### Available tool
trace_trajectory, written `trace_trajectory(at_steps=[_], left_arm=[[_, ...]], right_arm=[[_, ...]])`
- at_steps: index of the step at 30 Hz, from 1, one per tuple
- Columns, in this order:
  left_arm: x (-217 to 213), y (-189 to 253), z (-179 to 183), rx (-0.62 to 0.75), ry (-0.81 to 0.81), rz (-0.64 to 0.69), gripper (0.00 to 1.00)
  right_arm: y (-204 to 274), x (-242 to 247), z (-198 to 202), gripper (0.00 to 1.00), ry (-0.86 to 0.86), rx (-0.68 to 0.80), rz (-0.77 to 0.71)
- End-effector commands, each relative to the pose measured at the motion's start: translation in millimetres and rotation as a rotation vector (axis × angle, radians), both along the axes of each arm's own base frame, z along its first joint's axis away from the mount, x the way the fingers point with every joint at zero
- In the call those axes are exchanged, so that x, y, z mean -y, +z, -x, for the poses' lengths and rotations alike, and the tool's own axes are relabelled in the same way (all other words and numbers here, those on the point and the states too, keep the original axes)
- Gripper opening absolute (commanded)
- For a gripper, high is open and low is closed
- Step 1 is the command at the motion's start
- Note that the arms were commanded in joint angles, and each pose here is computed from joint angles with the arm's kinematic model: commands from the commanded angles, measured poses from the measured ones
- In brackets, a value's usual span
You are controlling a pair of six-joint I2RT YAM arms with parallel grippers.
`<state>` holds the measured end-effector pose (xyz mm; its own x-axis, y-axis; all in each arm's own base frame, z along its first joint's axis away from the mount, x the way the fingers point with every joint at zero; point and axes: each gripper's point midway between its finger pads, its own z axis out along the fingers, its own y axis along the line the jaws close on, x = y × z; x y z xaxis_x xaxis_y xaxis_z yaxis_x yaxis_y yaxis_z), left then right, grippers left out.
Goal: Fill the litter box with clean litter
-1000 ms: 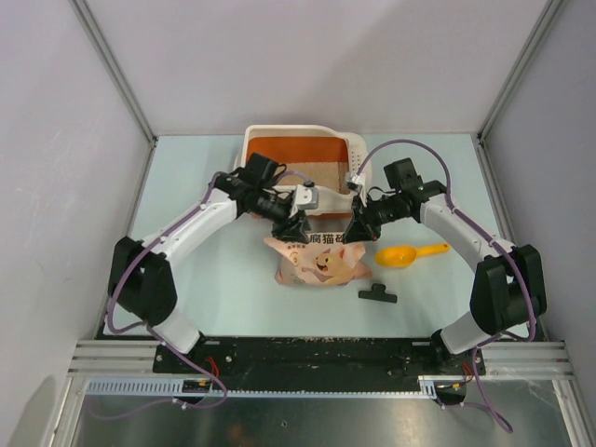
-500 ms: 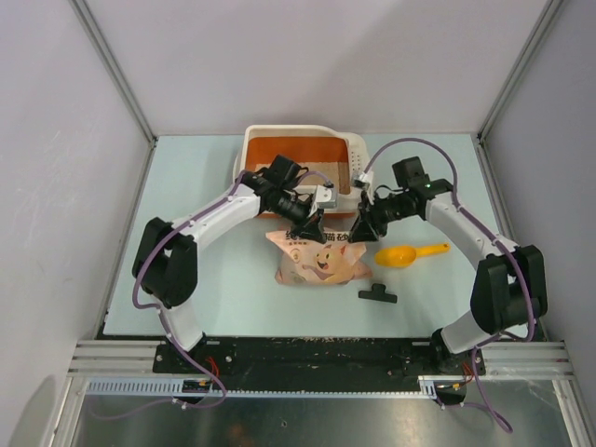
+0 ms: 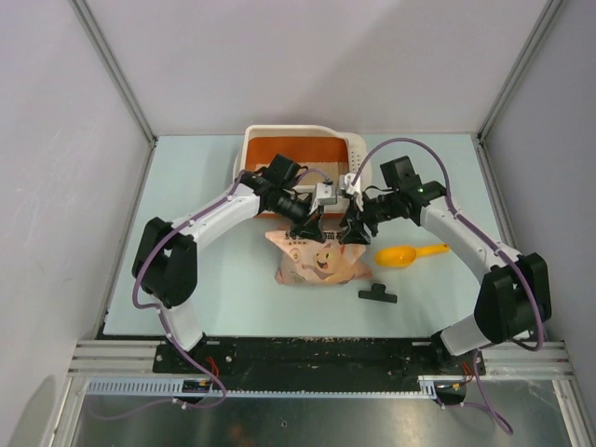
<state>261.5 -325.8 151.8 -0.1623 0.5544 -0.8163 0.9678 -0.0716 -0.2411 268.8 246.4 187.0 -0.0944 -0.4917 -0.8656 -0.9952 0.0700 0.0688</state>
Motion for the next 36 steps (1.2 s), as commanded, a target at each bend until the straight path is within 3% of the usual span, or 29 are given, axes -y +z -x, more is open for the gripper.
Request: trace_trajectory(at_steps=[1,2,5,6,9,11,12,14,15,18,19,22,23,26,29,36], left_arm=[[1,15,-9,-0.011,0.039,0.019,0.0],[1,16,-10,-0.019,0.045,0.021,0.0],[0,17,-12,-0.037,0.054,0.028,0.0],[-1,17,-12,-0.042,0.058,0.027,0.0],[-3,15,-14,-0.057,0.071,0.024,0.0],[-5,14,-16,-0.07,0.084,0.021,0.0],[-6,14,-16,-0.081,0.093,0.02,0.0],[-6,13,-15,-0.093,0.093,0.023,0.0],[-6,14,-15,-0.095,0.094,0.025,0.0],[-4,14,-15,-0.108,0.091,0.032,0.0],[-3,15,-16,-0.11,0.09,0.036,0.0],[1,22,-16,-0.108,0.07,0.066,0.15],[3,27,-14,-0.107,0.054,0.086,0.25],[13,39,-14,-0.058,0.007,0.142,0.33],[25,50,-16,-0.018,-0.031,0.189,0.34],[43,30,-13,-0.11,-0.065,0.181,0.33]], right_arm=[[2,-11,-20,0.54,0.003,0.073,-0.02],[0,-13,-20,0.52,0.005,0.067,-0.02],[-5,-14,-22,0.29,0.006,0.052,-0.018],[-5,-11,-20,0.15,0.004,0.046,-0.013],[-3,2,-20,0.04,-0.021,0.028,-0.005],[0,13,-19,0.06,-0.032,0.037,0.002],[-3,24,-17,0.15,-0.054,0.011,0.022],[-6,32,-13,0.22,-0.059,-0.011,0.037],[-9,36,-10,0.2,-0.059,-0.035,0.043],[-11,34,-7,0.01,-0.055,-0.07,0.031],[-11,31,-5,0.0,-0.049,-0.073,0.029],[-6,23,-8,0.0,-0.054,-0.066,0.008],[-3,20,-12,0.0,-0.055,-0.056,-0.007],[-1,16,-12,0.0,-0.075,-0.099,-0.032],[-5,15,-11,0.0,-0.079,-0.132,-0.034],[0,16,-24,0.0,-0.144,-0.182,-0.076]])
